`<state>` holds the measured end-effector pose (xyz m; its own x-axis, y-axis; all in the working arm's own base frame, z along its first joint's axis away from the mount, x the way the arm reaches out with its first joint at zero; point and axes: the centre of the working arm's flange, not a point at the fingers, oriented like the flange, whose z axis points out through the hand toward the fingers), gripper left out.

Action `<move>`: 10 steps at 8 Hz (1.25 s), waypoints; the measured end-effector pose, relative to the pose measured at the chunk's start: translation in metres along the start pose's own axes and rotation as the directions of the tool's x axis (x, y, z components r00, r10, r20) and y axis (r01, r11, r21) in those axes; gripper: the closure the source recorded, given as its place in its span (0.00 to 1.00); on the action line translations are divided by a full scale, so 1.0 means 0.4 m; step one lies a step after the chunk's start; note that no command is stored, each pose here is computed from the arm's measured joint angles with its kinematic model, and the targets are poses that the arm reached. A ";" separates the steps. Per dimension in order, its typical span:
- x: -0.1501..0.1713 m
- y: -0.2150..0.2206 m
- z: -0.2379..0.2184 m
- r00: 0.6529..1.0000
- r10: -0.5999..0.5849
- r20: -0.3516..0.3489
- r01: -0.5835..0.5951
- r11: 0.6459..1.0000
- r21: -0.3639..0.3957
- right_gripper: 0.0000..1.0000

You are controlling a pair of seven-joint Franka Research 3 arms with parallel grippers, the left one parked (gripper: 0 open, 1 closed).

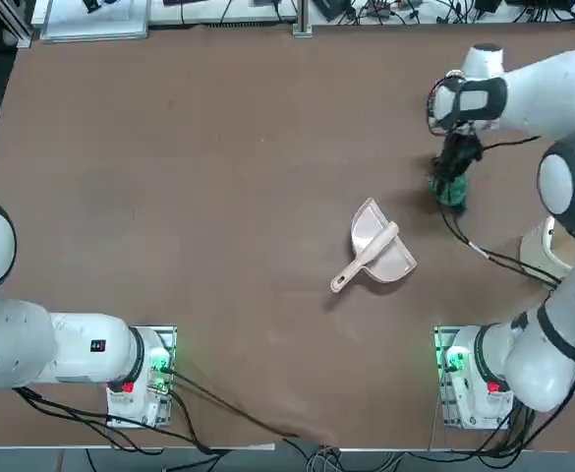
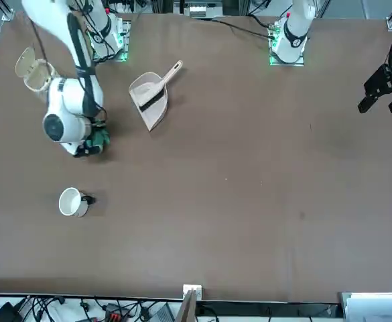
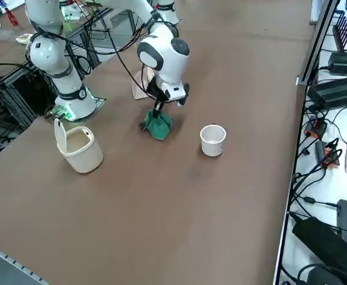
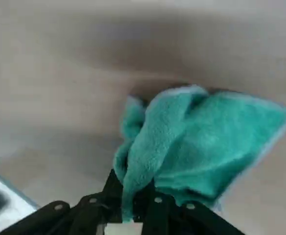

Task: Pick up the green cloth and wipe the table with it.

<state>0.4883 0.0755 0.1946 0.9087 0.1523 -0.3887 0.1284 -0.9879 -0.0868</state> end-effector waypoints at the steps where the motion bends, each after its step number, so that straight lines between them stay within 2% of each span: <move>1: 0.012 -0.052 0.009 1.000 0.018 -0.020 -0.017 0.999 0.050 0.93; 3: 0.031 -0.134 -0.015 0.997 0.037 -0.062 -0.028 0.990 0.135 0.93; 4: 0.039 -0.144 -0.029 0.997 0.034 -0.075 -0.023 0.990 0.141 0.93; 5: 0.038 -0.124 -0.030 0.997 0.012 -0.071 -0.004 0.994 0.111 0.93; 6: 0.033 -0.066 -0.021 0.999 -0.016 -0.050 0.018 0.999 0.043 0.93; 8: 0.007 0.115 0.000 0.998 -0.059 0.020 0.061 0.993 -0.100 0.93; 10: -0.020 0.287 0.000 0.995 -0.085 0.046 0.092 0.979 -0.183 0.93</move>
<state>0.4957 -0.0392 0.1876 0.8755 0.2366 -0.4214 0.2819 -0.9583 0.0477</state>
